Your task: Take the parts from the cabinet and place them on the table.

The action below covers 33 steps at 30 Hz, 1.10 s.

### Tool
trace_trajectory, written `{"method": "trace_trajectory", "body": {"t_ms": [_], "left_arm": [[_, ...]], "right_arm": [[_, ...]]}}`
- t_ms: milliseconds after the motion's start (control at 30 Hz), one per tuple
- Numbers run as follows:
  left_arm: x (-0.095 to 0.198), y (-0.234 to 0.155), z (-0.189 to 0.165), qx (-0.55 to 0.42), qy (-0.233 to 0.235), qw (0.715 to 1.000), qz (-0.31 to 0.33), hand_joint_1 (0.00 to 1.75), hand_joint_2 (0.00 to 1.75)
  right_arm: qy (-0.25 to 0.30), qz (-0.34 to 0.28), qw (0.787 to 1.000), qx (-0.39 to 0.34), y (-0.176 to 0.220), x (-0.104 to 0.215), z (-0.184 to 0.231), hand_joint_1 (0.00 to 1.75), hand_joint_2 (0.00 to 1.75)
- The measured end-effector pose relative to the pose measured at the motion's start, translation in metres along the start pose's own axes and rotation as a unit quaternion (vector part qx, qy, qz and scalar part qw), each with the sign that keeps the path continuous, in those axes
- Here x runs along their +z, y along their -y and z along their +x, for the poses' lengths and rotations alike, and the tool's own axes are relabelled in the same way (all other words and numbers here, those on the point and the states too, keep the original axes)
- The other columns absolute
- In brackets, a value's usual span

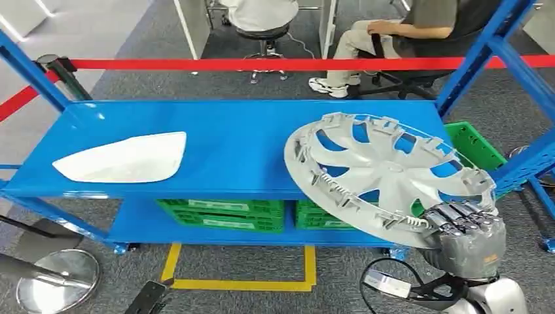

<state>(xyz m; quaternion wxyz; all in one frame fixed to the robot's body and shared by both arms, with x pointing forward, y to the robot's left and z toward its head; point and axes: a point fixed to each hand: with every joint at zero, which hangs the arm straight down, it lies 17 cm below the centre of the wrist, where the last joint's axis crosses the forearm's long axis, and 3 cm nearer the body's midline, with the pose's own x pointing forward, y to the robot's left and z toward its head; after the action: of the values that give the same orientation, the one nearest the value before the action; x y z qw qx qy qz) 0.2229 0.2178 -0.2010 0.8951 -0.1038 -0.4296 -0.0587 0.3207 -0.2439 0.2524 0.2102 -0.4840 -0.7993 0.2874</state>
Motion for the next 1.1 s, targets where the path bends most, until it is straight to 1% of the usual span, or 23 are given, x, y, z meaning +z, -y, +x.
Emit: {"method": "trace_trajectory", "body": {"t_ms": [300,400,1100], "left_arm": [[0.0014,0.0014,0.0000,0.023,0.003,1.000,0.002,0.00,0.00],[0.0011,0.0023,0.0017,0.047,0.003,0.999,0.003,0.00,0.00],[0.0011,-0.0018,0.0043,0.055,0.007,0.998,0.004,0.00,0.00]], "right_arm": [[0.000,0.004,1.000,-0.001,-0.0011,0.0030,0.0003,1.64,1.75],[-0.001,0.004,1.000,-0.001,-0.0010,0.0028,0.0000,1.64,1.75],[0.000,0.003,1.000,-0.004,-0.0002,0.0032,0.0004,1.64,1.75]]}}
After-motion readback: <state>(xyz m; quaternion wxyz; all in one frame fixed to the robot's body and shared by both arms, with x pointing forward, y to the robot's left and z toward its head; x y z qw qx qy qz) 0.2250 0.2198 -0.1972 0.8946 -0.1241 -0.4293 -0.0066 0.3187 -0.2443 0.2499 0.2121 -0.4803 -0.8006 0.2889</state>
